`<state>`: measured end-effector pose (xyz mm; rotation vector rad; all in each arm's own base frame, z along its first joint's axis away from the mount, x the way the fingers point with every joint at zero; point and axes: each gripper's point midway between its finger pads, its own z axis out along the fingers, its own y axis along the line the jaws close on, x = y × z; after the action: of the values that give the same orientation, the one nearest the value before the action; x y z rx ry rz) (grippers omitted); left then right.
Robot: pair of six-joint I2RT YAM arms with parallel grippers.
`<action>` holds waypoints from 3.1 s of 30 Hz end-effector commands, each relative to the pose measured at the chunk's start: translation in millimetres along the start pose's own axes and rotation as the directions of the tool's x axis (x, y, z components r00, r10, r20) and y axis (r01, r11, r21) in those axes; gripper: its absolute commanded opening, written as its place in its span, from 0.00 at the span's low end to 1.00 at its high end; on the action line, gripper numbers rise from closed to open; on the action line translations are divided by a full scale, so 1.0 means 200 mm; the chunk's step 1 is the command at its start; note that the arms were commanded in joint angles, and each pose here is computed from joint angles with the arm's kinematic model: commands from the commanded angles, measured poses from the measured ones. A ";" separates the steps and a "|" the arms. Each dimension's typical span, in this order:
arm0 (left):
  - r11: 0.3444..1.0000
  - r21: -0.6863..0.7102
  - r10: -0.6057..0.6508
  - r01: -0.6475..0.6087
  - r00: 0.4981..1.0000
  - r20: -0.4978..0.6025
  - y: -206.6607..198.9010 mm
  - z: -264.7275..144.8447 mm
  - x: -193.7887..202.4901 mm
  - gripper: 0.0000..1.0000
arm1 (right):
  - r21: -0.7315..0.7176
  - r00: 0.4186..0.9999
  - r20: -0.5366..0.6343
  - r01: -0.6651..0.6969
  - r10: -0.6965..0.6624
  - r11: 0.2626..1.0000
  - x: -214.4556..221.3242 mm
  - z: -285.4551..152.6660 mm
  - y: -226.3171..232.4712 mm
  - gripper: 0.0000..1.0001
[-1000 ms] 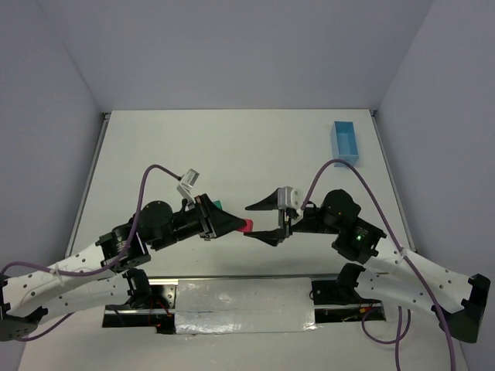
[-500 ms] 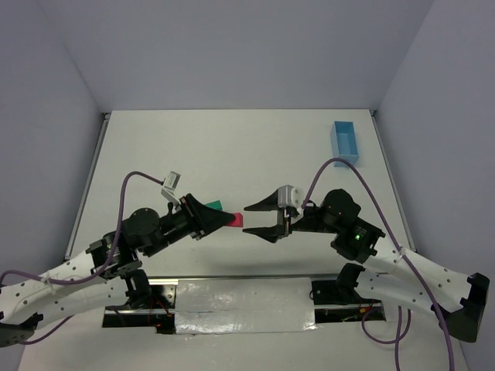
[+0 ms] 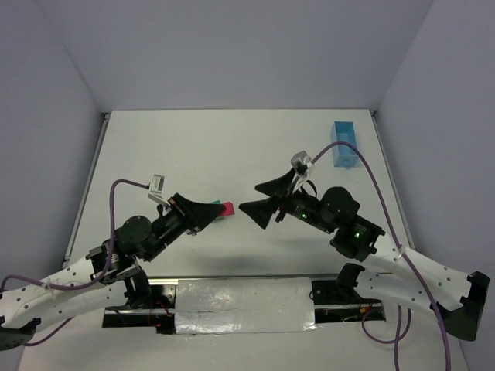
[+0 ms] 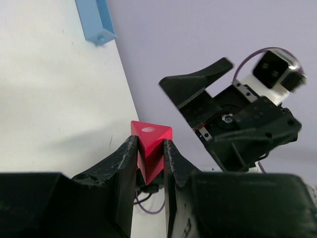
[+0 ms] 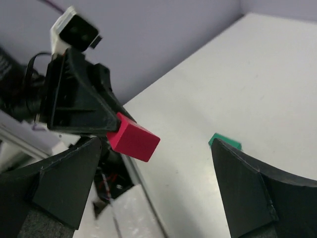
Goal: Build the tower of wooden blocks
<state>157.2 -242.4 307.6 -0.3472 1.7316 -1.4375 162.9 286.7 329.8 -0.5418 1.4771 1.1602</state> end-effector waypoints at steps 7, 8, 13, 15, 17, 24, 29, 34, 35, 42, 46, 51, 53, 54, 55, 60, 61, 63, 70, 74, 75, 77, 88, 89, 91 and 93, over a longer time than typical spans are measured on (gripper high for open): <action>0.997 0.081 -0.020 0.006 0.986 0.163 -0.05 0.00 -0.14 0.00 | 0.215 0.920 0.019 -0.385 0.390 0.897 -0.06 0.12 -0.06 0.99; 0.997 0.071 -0.019 0.007 0.986 0.165 -0.04 0.01 -0.14 0.00 | 0.218 0.923 0.028 -0.381 0.384 0.899 -0.08 0.13 -0.06 0.98; 1.000 -0.017 0.000 0.003 0.985 0.173 0.02 0.02 -0.15 0.00 | 0.235 0.935 0.007 -0.346 0.354 0.908 -0.07 0.16 -0.08 0.87; 1.000 -0.024 -0.007 0.011 0.986 0.164 0.02 0.03 -0.16 0.00 | 0.255 0.937 -0.026 -0.331 0.348 0.909 -0.02 0.18 -0.10 0.83; 0.999 -0.029 -0.012 0.017 0.988 0.152 0.02 0.04 -0.15 0.00 | 0.254 0.935 -0.042 -0.332 0.353 0.909 0.00 0.20 -0.10 0.77; 0.998 -0.034 -0.043 0.047 0.993 0.113 0.04 0.05 -0.11 0.00 | -0.131 0.990 -0.084 0.098 -0.110 0.986 -0.05 0.17 0.13 0.69; 0.997 -0.034 -0.068 0.073 0.990 0.125 0.05 0.02 -0.12 0.00 | -0.341 0.928 -0.020 0.344 -0.373 0.875 -0.03 0.07 0.22 0.74; 0.988 -0.104 -0.102 0.112 0.990 0.100 0.08 -0.01 -0.11 0.00 | -0.446 0.756 0.113 0.618 -0.644 0.647 0.09 0.07 0.18 0.90; 0.987 -0.106 -0.108 0.118 0.990 0.096 0.08 -0.01 -0.11 0.00 | -0.443 0.750 0.116 0.626 -0.652 0.642 0.08 0.09 0.16 0.90; 0.986 -0.095 -0.130 0.140 0.986 0.109 0.05 -0.07 -0.15 0.00 | -0.581 0.721 0.109 0.605 -0.685 0.544 0.05 0.24 0.19 0.71; 0.986 -0.106 -0.115 0.126 0.988 0.105 0.05 -0.07 -0.15 0.00 | -0.632 0.728 0.126 0.583 -0.674 0.511 0.08 0.27 0.21 0.57; 0.988 -0.105 -0.104 0.116 0.988 0.114 0.05 -0.09 -0.16 0.00 | -0.700 0.751 0.082 0.512 -0.656 0.499 0.15 0.28 0.22 0.50; 0.988 -0.105 -0.101 0.114 0.988 0.120 0.04 -0.10 -0.18 0.00 | -0.718 0.761 0.075 0.489 -0.644 0.495 0.18 0.28 0.23 0.50; 0.988 -0.104 -0.100 0.113 0.988 0.120 0.04 -0.10 -0.18 0.00 | -0.721 0.764 0.075 0.486 -0.641 0.494 0.18 0.28 0.23 0.50; 0.988 -0.101 -0.102 0.114 0.988 0.118 0.04 -0.10 -0.17 0.00 | -0.725 0.767 0.069 0.478 -0.638 0.497 0.20 0.29 0.22 0.50; 0.989 -0.097 -0.097 0.108 0.989 0.109 0.03 -0.10 -0.17 0.00 | -0.718 0.765 0.065 0.482 -0.641 0.502 0.19 0.32 0.21 0.50; 0.990 -0.098 -0.095 0.106 0.990 0.107 0.03 -0.10 -0.17 0.00 | -0.718 0.764 0.062 0.481 -0.643 0.502 0.20 0.33 0.20 0.51; 0.990 -0.096 -0.096 0.106 0.990 0.105 0.03 -0.10 -0.16 0.00 | -0.717 0.761 0.056 0.481 -0.646 0.505 0.20 0.34 0.20 0.52; 0.990 -0.094 -0.092 0.101 0.991 0.094 0.04 -0.09 -0.15 0.00 | -0.697 0.748 0.045 0.499 -0.662 0.516 0.20 0.37 0.16 0.57; 0.990 -0.096 -0.090 0.100 0.991 0.103 0.04 -0.10 -0.16 0.00 | -0.698 0.745 0.038 0.496 -0.665 0.516 0.22 0.37 0.15 0.48; 0.991 -0.091 -0.092 0.102 0.990 0.105 0.03 -0.11 -0.17 0.00 | -0.700 0.747 0.034 0.492 -0.663 0.518 0.22 0.36 0.14 0.47; 0.991 -0.091 -0.092 0.102 0.990 0.103 0.03 -0.11 -0.17 0.00 | -0.705 0.749 0.035 0.488 -0.662 0.515 0.23 0.36 0.14 0.41; 0.964 -0.264 0.030 0.001 0.993 0.115 0.18 -0.16 -0.21 1.00 | -0.707 0.718 0.019 0.502 -0.696 0.498 0.27 0.37 0.05 0.01; 0.945 -0.326 0.072 -0.016 0.985 0.159 0.23 -0.19 -0.26 1.00 | -0.705 0.715 0.012 0.502 -0.699 0.501 0.26 0.38 0.02 0.01; 0.890 -0.451 0.155 -0.064 0.974 0.166 0.33 -0.28 -0.32 1.00 | -0.712 0.727 -0.051 0.454 -0.684 0.536 0.28 0.40 -0.07 0.02; 0.843 -0.531 0.244 -0.087 0.941 0.234 0.36 -0.36 -0.46 0.99 | -0.728 0.726 -0.121 0.399 -0.677 0.558 0.36 0.41 -0.15 0.03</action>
<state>172.6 -163.3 286.4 -0.6029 1.8460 -1.0319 190.2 368.3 268.7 -1.6804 0.9675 1.0533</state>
